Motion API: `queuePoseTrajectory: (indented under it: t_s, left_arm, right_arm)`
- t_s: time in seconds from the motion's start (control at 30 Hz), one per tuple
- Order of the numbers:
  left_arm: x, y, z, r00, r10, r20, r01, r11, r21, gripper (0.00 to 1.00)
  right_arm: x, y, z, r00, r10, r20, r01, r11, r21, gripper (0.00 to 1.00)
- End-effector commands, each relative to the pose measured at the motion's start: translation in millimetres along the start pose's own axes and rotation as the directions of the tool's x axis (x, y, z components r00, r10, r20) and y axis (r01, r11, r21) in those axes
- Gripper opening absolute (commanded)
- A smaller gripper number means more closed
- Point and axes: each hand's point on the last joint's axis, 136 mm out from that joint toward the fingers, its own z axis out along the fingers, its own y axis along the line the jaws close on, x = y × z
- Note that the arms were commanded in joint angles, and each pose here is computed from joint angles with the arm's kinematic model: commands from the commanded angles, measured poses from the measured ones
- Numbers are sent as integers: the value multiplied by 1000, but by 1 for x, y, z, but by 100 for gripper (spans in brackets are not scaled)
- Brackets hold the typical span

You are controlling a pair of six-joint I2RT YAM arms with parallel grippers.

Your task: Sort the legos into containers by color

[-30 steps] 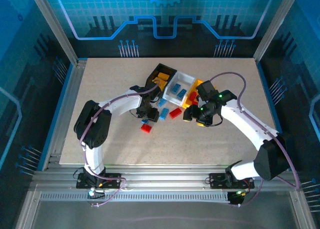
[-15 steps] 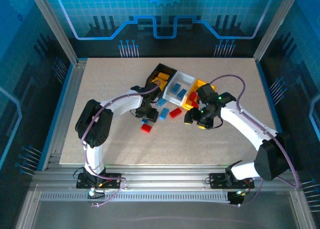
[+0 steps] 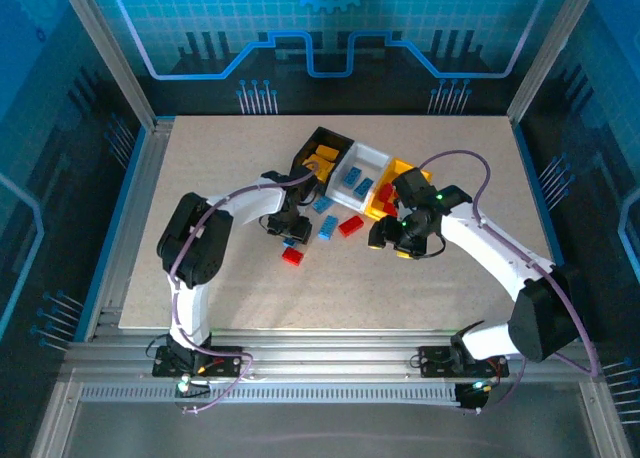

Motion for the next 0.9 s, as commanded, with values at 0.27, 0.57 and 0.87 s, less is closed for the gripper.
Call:
queuePoseTrajectory:
  t_s: [0.27,0.57,0.87]
  left_arm:
    - [-12,1,-4,1000,-19,8,19,999,34,31]
    - [-38,-10,-63,956,-292,37,261,900,348,31]
    - [-120,-70,-136,859,-512,-14,364,589,721,31]
  right_arm:
    - [-1,-2,-12,1000,2,18,-2,1000,-8,68]
    - [-7,-8,-19,999,33,42,-31,999,-34,68]
    - [-15,-16,-25,998,49,45,-47,997,-55,68]
